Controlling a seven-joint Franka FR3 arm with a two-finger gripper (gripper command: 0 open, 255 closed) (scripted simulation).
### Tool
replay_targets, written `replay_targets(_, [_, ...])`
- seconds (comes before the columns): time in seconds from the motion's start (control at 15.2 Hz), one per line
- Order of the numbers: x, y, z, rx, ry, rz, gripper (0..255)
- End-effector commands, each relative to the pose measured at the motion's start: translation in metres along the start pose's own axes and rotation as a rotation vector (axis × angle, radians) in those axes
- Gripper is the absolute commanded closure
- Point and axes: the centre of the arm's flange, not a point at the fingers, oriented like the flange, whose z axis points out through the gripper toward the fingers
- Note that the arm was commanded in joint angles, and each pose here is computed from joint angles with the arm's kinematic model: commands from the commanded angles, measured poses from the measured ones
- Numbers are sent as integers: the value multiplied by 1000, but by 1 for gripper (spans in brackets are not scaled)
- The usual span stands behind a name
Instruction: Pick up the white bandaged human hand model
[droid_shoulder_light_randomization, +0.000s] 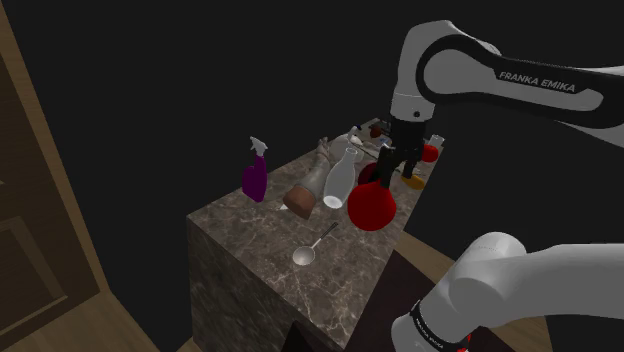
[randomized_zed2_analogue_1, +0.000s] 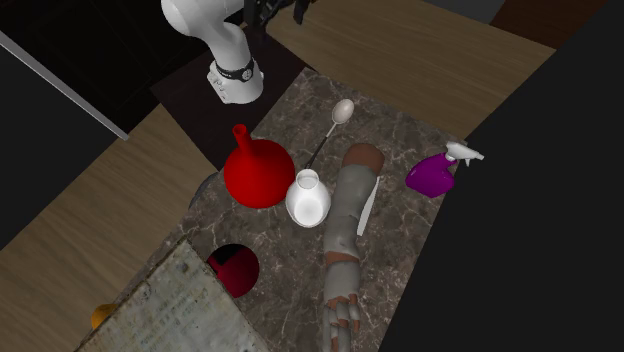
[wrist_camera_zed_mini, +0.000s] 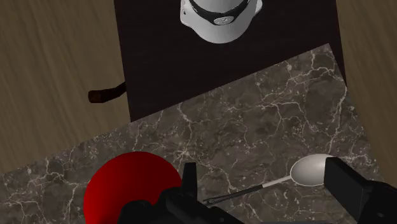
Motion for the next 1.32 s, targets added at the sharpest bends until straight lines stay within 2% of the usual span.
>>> replay_targets(0.0, [0, 0, 0, 0, 0, 0, 0])
replay_targets(0.66, [128, -41, 36, -139, 0, 281, 0])
replay_targets(1.25, [249, -42, 71, -264, 0, 533, 0])
